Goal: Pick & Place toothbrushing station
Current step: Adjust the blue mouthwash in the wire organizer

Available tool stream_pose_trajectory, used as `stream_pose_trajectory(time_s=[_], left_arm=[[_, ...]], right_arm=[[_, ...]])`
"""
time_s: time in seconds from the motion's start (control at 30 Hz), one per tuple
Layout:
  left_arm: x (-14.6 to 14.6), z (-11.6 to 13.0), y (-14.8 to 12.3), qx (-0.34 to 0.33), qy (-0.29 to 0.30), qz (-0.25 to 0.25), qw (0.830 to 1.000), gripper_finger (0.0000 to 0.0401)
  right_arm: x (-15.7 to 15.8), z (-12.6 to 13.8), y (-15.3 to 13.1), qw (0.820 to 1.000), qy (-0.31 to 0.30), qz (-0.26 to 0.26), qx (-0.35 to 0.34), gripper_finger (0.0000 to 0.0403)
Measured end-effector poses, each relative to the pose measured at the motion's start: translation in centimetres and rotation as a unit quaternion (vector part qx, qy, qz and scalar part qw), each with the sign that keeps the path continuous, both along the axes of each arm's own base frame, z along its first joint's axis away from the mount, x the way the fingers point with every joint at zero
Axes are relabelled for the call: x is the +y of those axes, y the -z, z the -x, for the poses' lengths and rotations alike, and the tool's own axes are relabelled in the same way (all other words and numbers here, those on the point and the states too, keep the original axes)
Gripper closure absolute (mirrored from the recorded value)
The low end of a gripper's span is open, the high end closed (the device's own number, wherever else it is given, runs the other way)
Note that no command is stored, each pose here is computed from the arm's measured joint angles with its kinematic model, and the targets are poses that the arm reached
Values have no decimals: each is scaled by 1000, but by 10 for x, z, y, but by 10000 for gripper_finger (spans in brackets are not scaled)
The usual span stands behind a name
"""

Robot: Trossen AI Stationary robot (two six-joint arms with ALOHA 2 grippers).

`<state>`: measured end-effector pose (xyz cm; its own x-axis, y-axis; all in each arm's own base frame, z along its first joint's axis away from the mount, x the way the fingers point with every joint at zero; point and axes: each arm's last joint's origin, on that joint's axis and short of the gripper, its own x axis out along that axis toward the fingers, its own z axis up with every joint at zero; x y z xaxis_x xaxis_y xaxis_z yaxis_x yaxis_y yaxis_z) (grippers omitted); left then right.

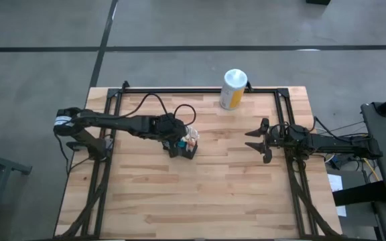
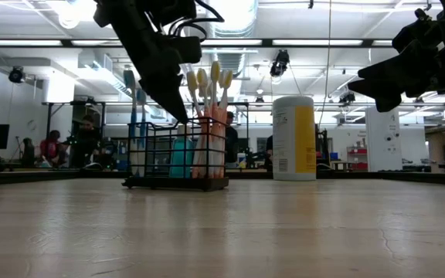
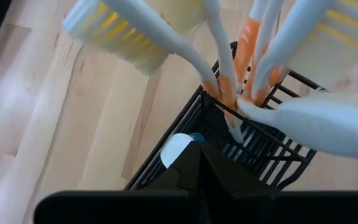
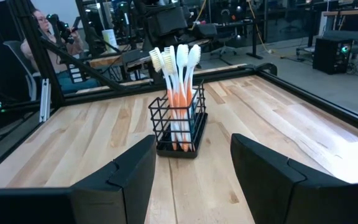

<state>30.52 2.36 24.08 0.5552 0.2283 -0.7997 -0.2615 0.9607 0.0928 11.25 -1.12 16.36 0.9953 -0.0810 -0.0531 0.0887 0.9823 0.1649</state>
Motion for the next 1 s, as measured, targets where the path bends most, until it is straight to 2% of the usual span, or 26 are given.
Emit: stream_pose_trajectory(time_s=[1.0], left_arm=[[-2,3,2,7,-19,53,998,391]], right_arm=[[0,0,0,1000,0,0,0,199]])
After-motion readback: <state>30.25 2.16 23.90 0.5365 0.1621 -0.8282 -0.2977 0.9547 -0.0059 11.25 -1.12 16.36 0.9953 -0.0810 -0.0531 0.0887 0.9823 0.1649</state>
